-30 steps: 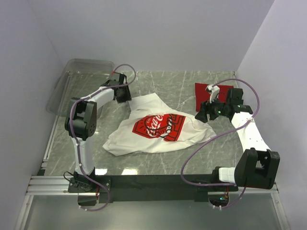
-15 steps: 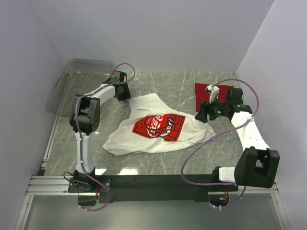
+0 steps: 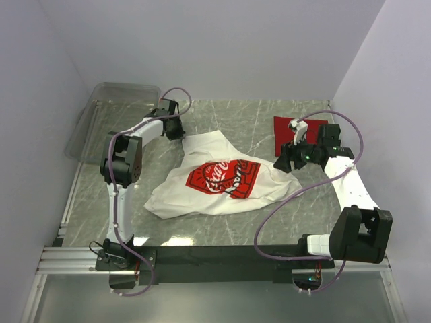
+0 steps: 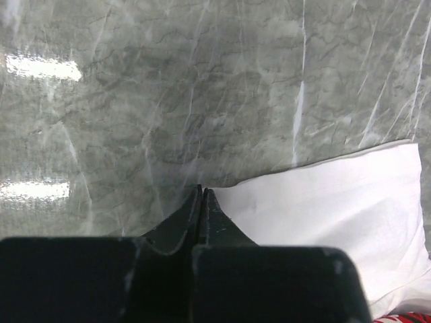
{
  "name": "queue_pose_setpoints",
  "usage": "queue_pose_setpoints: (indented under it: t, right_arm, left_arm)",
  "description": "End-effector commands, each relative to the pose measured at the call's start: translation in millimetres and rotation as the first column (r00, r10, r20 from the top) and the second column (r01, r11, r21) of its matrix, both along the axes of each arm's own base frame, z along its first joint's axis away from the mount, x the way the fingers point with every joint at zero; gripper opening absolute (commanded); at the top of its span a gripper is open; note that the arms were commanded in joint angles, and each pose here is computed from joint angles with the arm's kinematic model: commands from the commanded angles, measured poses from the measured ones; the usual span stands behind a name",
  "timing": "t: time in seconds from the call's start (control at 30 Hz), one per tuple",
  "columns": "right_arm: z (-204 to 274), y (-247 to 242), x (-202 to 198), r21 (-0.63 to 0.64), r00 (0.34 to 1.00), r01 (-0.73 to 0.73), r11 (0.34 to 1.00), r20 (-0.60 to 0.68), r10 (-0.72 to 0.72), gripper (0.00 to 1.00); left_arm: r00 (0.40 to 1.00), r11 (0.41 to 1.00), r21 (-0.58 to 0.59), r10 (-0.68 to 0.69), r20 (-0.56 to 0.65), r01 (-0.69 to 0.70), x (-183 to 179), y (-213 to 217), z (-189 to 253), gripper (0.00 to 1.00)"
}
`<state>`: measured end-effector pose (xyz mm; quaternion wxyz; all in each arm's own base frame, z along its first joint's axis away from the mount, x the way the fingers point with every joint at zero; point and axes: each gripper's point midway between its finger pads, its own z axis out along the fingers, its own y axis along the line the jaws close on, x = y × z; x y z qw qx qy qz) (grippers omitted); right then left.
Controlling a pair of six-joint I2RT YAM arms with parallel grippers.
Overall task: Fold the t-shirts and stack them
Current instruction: Flatten the tshirt out
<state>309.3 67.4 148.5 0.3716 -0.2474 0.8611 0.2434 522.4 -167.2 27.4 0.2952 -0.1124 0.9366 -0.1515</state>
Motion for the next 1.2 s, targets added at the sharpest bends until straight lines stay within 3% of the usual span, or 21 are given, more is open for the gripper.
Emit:
queue_pose_setpoints:
  t: [0.0,0.2,0.3,0.5,0.87,1.17]
  right_arm:
    - [0.7,-3.5,2.3,-0.014,1.000,0.006,1.000,0.019,-0.006,0.75]
    - [5.1,-12.7,11.7,-0.067,0.998,0.032,0.997,0.056,-0.029,0.75]
    - [6.2,-14.4,16.0,-0.075,0.998,0.038,0.996,0.056,-0.033,0.75]
    - [3.4,-14.5,22.0,-0.083,0.999,0.036,0.996,0.037,-0.033,0.75]
    - [-11.4,16.8,17.3,-0.024,0.996,-0.049,0.999,-0.081,0.047,0.74]
    - [2.5,31.7,84.2,-0.134,0.999,-0.034,0.990,-0.030,0.030,0.76]
  left_arm:
    - [0.999,0.999,0.004,-0.039,0.026,0.039,-4.3,-4.0,19.2,0.01]
    - [0.947,0.999,0.003,-0.041,0.320,0.042,13.7,0.3,145.6,0.00]
    - [0.868,0.999,-0.015,-0.020,0.497,0.032,8.9,6.7,230.4,0.00]
    - [0.777,0.998,-0.045,-0.003,0.630,0.040,-4.6,10.9,314.5,0.00]
    - [0.721,0.995,-0.067,-0.007,0.693,0.074,-27.2,13.3,362.1,0.00]
    - [0.738,0.992,-0.080,-0.021,0.674,0.100,-45.1,11.9,354.4,0.00]
